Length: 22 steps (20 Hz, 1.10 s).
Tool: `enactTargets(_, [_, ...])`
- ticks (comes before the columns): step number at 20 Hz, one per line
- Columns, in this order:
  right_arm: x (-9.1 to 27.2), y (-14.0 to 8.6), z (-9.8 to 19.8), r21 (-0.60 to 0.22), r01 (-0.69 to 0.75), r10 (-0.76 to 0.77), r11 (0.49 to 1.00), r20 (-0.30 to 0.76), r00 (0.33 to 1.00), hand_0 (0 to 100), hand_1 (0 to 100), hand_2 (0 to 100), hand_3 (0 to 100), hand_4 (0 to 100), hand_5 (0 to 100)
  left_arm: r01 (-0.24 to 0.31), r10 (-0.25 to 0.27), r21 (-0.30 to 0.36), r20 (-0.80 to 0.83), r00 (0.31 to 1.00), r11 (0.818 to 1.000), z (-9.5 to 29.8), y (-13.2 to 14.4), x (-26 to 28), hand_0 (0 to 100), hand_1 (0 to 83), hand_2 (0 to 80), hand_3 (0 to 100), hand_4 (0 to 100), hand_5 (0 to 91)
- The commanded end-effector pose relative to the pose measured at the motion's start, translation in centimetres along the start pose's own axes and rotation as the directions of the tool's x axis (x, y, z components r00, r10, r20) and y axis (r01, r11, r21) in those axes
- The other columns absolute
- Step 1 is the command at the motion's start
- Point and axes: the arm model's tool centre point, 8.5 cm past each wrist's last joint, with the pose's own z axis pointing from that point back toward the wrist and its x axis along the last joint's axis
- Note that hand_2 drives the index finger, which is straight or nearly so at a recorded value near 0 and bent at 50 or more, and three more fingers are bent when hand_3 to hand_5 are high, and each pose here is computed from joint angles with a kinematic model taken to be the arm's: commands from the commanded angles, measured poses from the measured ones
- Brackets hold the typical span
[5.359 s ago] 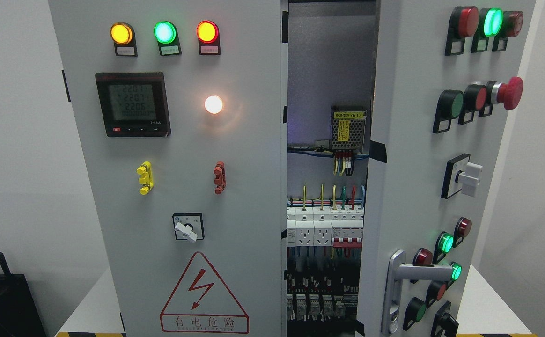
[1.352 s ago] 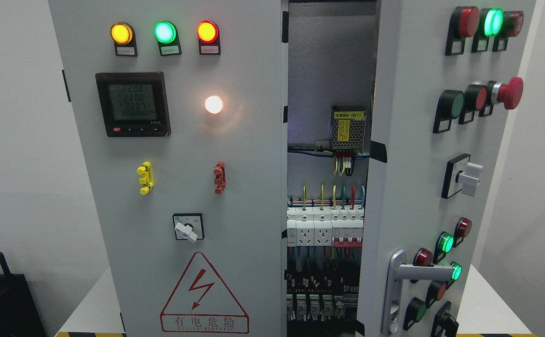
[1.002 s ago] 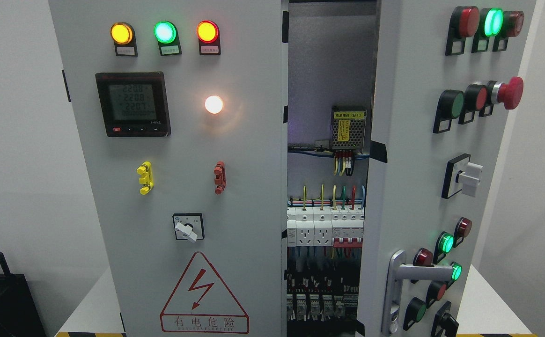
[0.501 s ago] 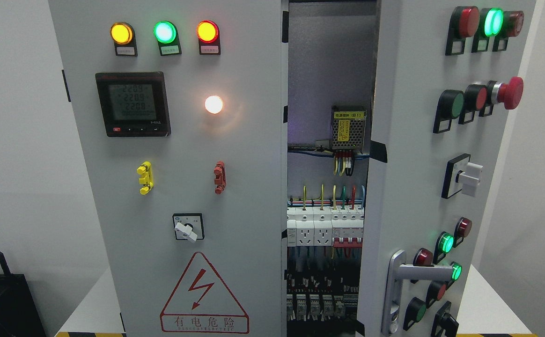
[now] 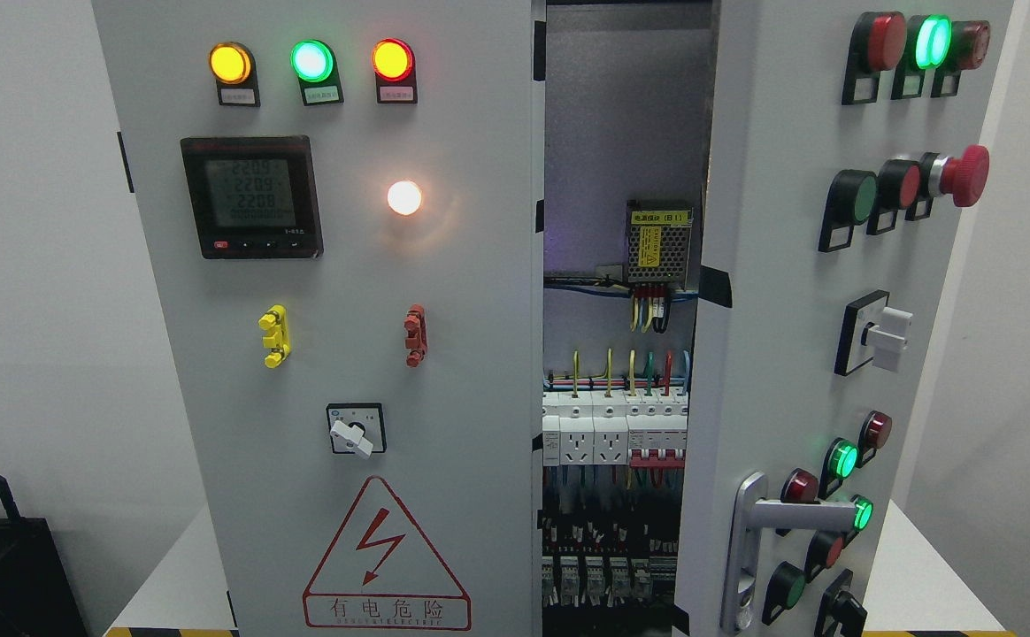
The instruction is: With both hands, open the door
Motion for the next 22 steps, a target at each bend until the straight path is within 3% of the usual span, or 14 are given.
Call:
enactTargets(1, [0.0,0.0,0.0,-0.001,-0.001,0.001,1.0,-0.001,1.0,0,0,0,0,0,0,-0.012,0.014,-0.127,0.012,1.0,0.992,-2.1,-2.2,0.9,0,0.0,0.0,0,4,0.0])
enactTargets(7, [0.0,0.0,0.0,-0.001,-0.001,0.001,1.0,-0.001,1.0,0,0,0,0,0,0,-0.035,0.045,-0.244,0.038,0.998,0.969,-5.6,-2.5,3.2,0,0.0,0.0,0,4,0.0])
enactTargets(11, [0.0,0.1,0.0,0.001,0.001,-0.001,1.0,-0.001,1.0,0,0,0,0,0,0,-0.009,0.028,-0.274,0.066,0.997,0.962,-7.4,-2.4,4.6,0,0.0,0.0,0,4,0.0])
enactTargets(17, [0.0,0.1,0.0,0.001,0.001,-0.001,1.0,-0.001,1.0,0,0,0,0,0,0,-0.048,0.068,-0.313,0.052,0.996,0.948,-10.2,-1.1,8.3,0,0.0,0.0,0,4,0.0])
enactTargets(22, [0.0,0.1,0.0,0.001,-0.001,0.001,1.0,0.0,1.0,0,0,0,0,0,0,-0.015,0.035,-0.332,0.054,0.998,0.943,-10.6,0.7,12.0,0,0.0,0.0,0,4,0.0])
